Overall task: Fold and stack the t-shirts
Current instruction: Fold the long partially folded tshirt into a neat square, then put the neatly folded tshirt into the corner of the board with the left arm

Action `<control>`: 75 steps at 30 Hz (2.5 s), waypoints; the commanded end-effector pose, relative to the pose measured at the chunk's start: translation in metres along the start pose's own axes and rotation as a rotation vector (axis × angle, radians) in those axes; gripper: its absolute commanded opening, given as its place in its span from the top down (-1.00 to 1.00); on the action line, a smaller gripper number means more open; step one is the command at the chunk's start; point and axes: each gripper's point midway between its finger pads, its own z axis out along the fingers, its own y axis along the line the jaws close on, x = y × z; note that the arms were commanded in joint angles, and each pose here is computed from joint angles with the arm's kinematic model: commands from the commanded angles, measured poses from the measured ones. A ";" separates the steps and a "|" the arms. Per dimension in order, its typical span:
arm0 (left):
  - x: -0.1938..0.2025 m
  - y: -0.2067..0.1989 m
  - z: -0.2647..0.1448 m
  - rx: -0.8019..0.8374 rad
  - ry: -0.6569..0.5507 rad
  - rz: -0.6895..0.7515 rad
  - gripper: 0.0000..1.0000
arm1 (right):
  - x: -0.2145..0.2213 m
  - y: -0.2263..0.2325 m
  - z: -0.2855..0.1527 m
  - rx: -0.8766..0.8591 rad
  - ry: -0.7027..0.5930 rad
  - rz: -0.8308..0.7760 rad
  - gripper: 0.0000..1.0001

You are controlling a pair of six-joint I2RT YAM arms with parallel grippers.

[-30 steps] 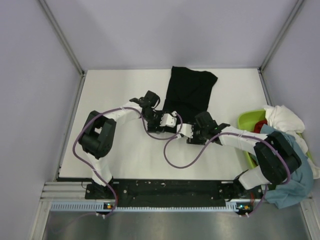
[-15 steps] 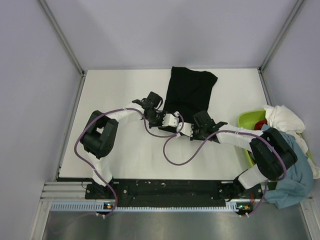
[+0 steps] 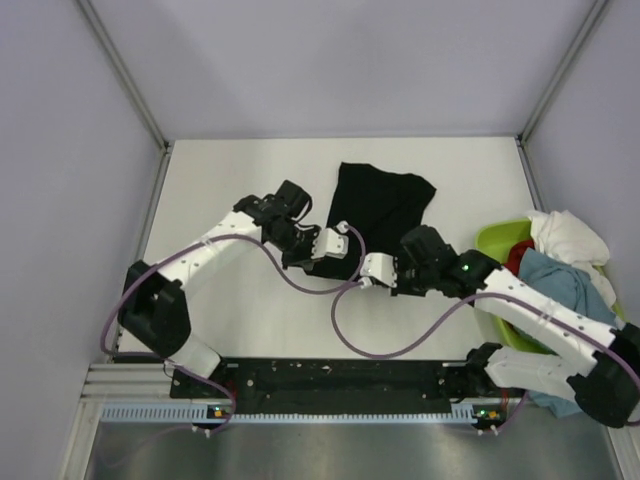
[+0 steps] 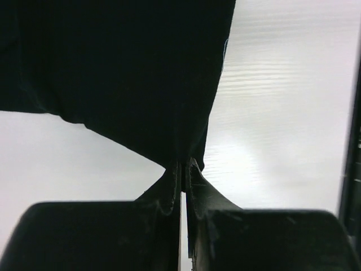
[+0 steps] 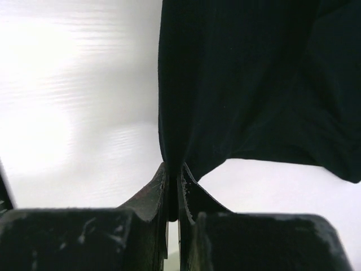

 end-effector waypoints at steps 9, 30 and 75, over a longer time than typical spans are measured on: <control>-0.041 -0.083 -0.092 0.016 -0.104 -0.099 1.00 | -0.046 0.053 -0.112 -0.117 -0.213 0.056 1.00; -0.029 0.161 -0.016 -0.405 0.058 -0.364 1.00 | 0.070 -0.157 -0.019 0.399 0.092 0.542 1.00; -0.016 0.172 0.088 -0.249 -0.200 -1.104 -0.81 | 0.130 -0.134 0.085 0.289 0.192 1.598 0.40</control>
